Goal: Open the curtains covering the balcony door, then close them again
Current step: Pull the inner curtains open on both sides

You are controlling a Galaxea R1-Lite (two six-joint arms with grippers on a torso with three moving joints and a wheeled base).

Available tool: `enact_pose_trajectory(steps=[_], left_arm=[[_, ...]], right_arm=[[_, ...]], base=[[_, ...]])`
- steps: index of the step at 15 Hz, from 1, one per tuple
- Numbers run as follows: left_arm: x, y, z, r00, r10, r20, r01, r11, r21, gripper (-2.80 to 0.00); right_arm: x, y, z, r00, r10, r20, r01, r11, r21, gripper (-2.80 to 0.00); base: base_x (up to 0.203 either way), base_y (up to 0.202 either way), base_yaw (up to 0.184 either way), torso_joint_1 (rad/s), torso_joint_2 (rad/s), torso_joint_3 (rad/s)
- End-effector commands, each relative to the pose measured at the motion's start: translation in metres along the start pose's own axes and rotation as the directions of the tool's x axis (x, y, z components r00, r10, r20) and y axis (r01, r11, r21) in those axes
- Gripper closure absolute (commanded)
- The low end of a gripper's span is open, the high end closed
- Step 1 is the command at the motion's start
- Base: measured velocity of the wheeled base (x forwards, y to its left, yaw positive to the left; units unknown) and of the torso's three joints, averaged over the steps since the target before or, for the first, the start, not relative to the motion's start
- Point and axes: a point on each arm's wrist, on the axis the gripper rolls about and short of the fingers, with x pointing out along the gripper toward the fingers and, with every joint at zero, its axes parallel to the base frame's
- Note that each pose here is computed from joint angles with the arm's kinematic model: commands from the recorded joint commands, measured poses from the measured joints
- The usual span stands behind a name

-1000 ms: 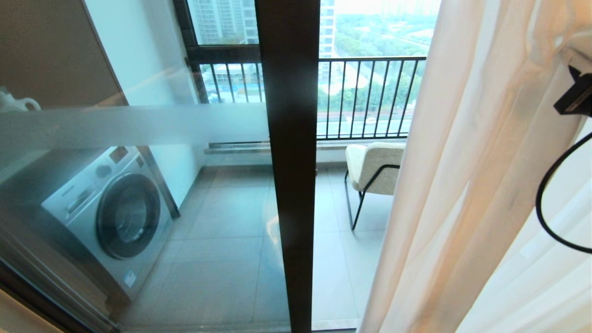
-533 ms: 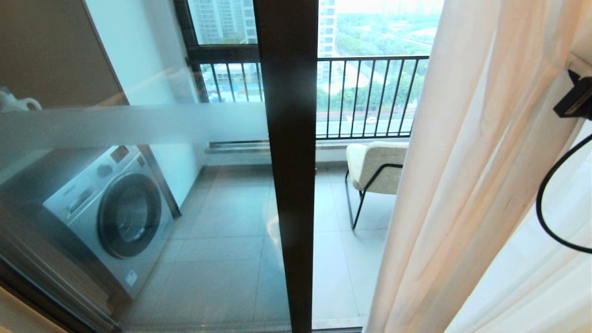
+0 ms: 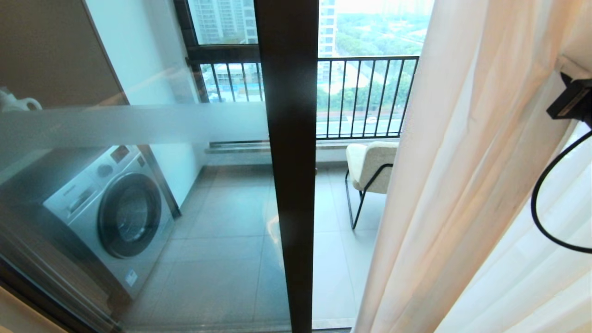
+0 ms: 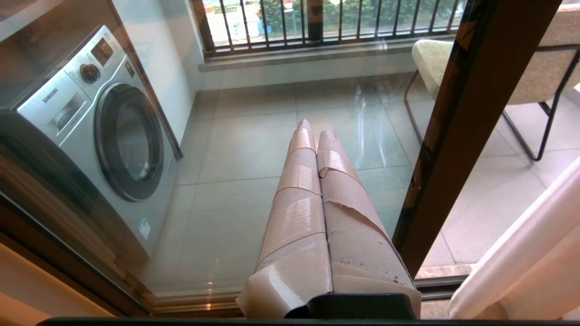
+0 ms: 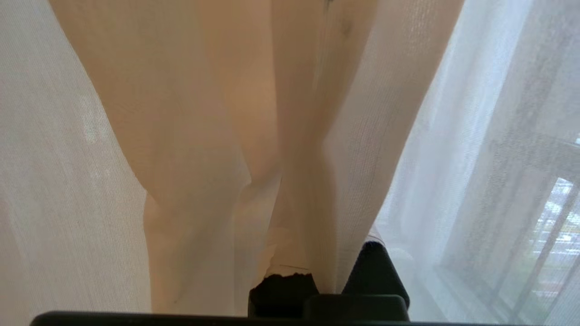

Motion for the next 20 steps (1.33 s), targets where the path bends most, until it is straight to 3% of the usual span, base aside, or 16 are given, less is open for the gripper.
enact_pose_trajectory(steps=[1,16,20], left_arm=[[0.0000,0.0000,-0.0001,1.000,0.000,0.000,0.000,1.000,0.003,0.00],[0.0000,-0.0001,-0.0001,1.000,-0.002,0.000,0.002,1.000,0.005,0.00],[0.0000,-0.0001,0.0001,1.000,-0.002,0.002,0.002,1.000,0.003,0.00]], right_arm=[[0.0013,0.0005,-0.0016,1.000,0.001,0.001,-0.001,1.000,0.000,0.00],[0.0034,0.0007,-0.0043,1.000,0.001,-0.005,-0.001,1.000,-0.003,0.00],[0.0030,0.0003,-0.0033,1.000,0.000,-0.003,0.000,1.000,-0.014,0.00]], base=[[0.000,0.000,0.000,0.000,0.00,0.000],[0.000,0.000,0.000,0.000,0.00,0.000],[0.000,-0.157,-0.001,0.002,0.00,0.002]])
